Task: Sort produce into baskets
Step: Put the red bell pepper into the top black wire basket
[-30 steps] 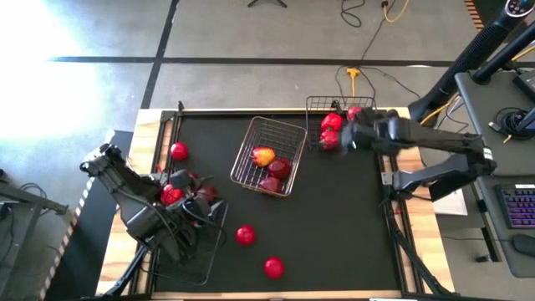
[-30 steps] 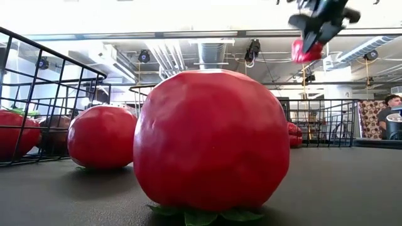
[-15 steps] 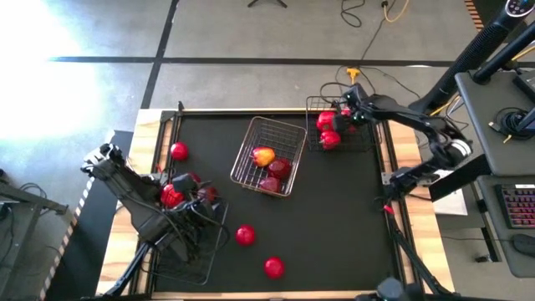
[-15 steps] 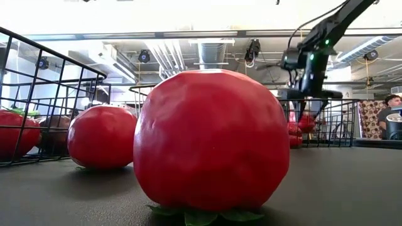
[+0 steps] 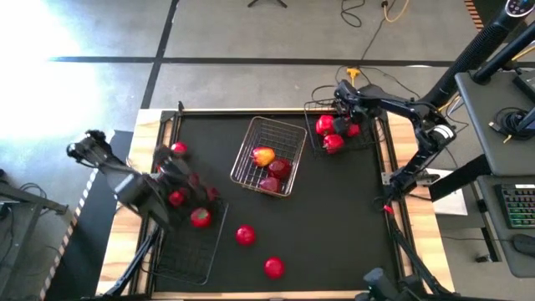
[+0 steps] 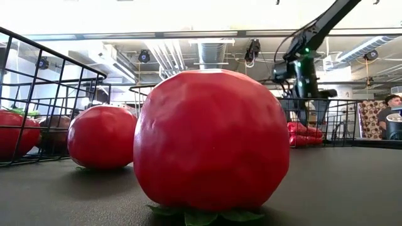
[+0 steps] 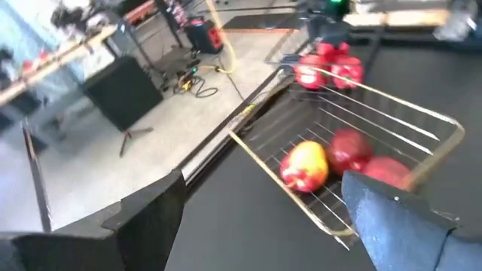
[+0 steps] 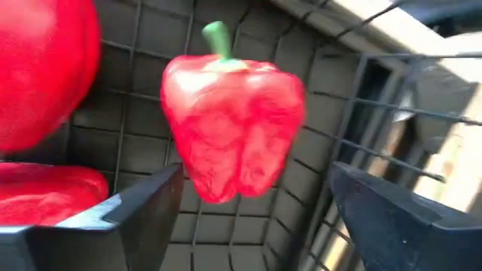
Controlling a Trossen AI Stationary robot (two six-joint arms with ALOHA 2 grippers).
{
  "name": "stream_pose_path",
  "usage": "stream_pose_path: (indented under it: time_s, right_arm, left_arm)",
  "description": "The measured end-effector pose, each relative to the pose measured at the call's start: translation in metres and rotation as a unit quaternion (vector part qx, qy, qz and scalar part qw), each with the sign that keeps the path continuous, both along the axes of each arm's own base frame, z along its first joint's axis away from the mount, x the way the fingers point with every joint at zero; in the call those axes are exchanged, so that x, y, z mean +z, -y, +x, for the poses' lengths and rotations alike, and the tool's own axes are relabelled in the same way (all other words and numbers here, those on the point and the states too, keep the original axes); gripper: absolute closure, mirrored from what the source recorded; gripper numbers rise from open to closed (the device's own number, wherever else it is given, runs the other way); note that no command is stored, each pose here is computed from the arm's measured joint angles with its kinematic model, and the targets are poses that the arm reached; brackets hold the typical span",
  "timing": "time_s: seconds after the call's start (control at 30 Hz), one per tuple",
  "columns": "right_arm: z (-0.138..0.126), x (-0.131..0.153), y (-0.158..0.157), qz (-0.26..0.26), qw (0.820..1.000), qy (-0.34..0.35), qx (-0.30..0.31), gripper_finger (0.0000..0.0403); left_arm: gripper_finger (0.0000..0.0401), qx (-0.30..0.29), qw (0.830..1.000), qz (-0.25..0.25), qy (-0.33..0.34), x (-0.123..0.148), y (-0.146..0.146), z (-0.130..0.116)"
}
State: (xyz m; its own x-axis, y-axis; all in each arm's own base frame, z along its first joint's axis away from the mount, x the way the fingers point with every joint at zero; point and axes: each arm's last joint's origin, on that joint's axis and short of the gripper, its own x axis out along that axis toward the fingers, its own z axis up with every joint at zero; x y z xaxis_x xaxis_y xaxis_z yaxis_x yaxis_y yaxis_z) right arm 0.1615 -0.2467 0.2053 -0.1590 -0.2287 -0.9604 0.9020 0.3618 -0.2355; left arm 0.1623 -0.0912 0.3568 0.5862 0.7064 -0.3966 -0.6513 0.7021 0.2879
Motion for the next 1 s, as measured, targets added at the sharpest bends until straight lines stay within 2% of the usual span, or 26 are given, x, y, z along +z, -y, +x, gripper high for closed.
stream_pose_path:
  time_s: [0.1,0.17,0.3,0.4,0.53,0.67,0.8,1.0]
  right_arm:
    - [0.006,0.029,-0.005,-0.055,0.999,-0.003,0.002,0.0065]
    - [0.011,0.05,-0.015,-0.096,0.995,0.021,0.004,0.0062]
    - [0.028,0.083,-0.059,-0.168,0.979,0.112,0.037,0.006]
    - [0.039,0.092,-0.101,-0.198,0.958,0.179,0.1,0.006]
    - [0.047,0.082,-0.147,-0.224,0.921,0.264,0.178,0.006]
    - [0.055,0.059,-0.174,-0.248,0.879,0.336,0.232,0.006]
    - [0.062,0.039,-0.183,-0.271,0.844,0.396,0.24,0.006]
    - [0.073,0.022,-0.183,-0.295,0.813,0.436,0.248,0.006]
  left_arm:
    - [0.0065,0.033,0.999,-0.022,0.031,0.003,-0.022,-0.014]
    - [0.0065,0.06,0.996,-0.034,0.049,0.001,-0.036,-0.022]
    - [0.0065,0.11,0.989,-0.056,0.087,-0.007,-0.055,-0.036]
    - [0.0065,0.134,0.983,-0.061,0.108,-0.016,-0.064,-0.042]
    - [0.0065,0.147,0.981,-0.061,0.115,-0.032,-0.067,-0.041]
    - [0.0065,0.146,0.982,-0.057,0.108,-0.045,-0.065,-0.034]
    - [0.0065,0.128,0.99,-0.016,0.065,-0.051,-0.061,-0.025]
    - [0.0065,0.112,0.994,0.002,0.015,-0.06,-0.054,-0.009]
